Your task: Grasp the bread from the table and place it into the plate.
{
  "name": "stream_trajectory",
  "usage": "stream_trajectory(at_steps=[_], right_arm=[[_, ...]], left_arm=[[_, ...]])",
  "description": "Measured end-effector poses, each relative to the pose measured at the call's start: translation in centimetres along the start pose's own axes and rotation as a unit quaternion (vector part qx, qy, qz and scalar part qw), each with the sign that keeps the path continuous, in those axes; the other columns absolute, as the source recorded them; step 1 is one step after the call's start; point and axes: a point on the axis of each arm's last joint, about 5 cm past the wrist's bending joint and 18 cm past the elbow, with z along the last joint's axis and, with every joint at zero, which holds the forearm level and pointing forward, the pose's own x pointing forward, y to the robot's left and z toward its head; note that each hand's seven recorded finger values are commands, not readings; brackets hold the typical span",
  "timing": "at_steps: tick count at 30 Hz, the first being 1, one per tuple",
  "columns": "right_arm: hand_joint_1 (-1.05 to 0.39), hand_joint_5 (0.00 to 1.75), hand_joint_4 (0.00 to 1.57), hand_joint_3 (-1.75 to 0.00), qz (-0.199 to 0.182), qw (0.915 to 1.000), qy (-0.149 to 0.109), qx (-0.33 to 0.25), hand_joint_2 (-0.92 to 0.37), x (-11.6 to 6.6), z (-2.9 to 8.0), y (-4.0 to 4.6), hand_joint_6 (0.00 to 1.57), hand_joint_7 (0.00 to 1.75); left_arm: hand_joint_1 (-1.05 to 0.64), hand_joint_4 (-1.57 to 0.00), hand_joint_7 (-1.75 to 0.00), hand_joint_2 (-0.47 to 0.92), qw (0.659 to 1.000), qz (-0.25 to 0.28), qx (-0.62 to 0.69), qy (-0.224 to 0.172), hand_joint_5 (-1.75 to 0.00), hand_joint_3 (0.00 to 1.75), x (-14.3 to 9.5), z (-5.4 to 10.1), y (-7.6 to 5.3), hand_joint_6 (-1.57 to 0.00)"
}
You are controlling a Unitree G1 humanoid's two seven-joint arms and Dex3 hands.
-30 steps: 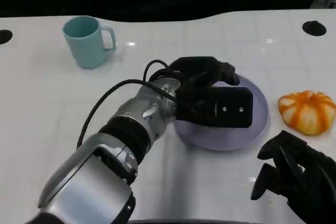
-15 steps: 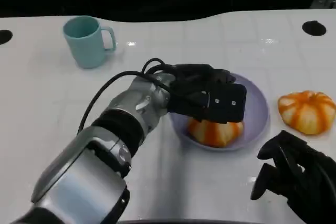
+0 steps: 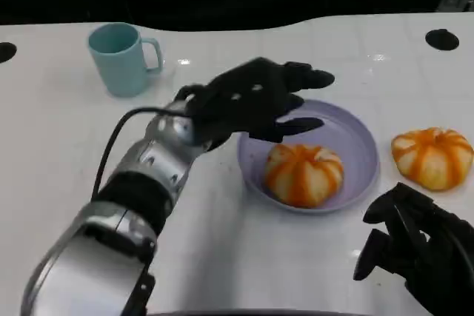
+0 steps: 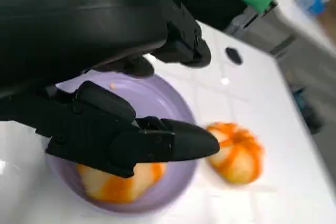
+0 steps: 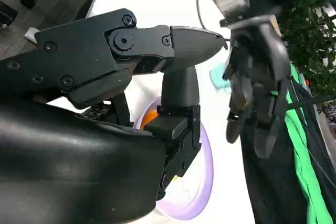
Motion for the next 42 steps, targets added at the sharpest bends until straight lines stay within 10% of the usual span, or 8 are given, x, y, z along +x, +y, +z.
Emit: stream_trajectory(at_steps=[10, 23, 42], right_arm=[[-0.44, 1.75, 0.64, -0.38, 0.002, 1.0, 0.0, 0.0, -0.92, 0.1, 0.0, 0.01, 0.48, 1.63], [-0.44, 1.75, 0.63, -0.37, 0.001, 1.0, 0.002, 0.0, -0.92, 0.1, 0.0, 0.07, 0.49, 1.61], [-0.44, 1.75, 0.63, -0.4, 0.0, 1.0, 0.003, -0.001, -0.92, 0.1, 0.0, 0.1, 0.49, 1.62]], left_arm=[[-0.55, -0.63, -0.28, 0.92, 0.971, 0.076, -0.211, -0.085, -1.02, 0.42, -3.5, -2.2, -1.2, -0.77], [-0.59, -0.67, -1.4, 0.92, 0.892, 0.144, -0.419, -0.091, -1.7, 0.48, -9.0, -2.8, -2.9, -0.61], [-0.54, -0.81, -1.75, 0.92, 0.799, 0.2, -0.566, -0.044, -1.75, 0.5, -15.7, -2.6, -5.8, -0.6]])
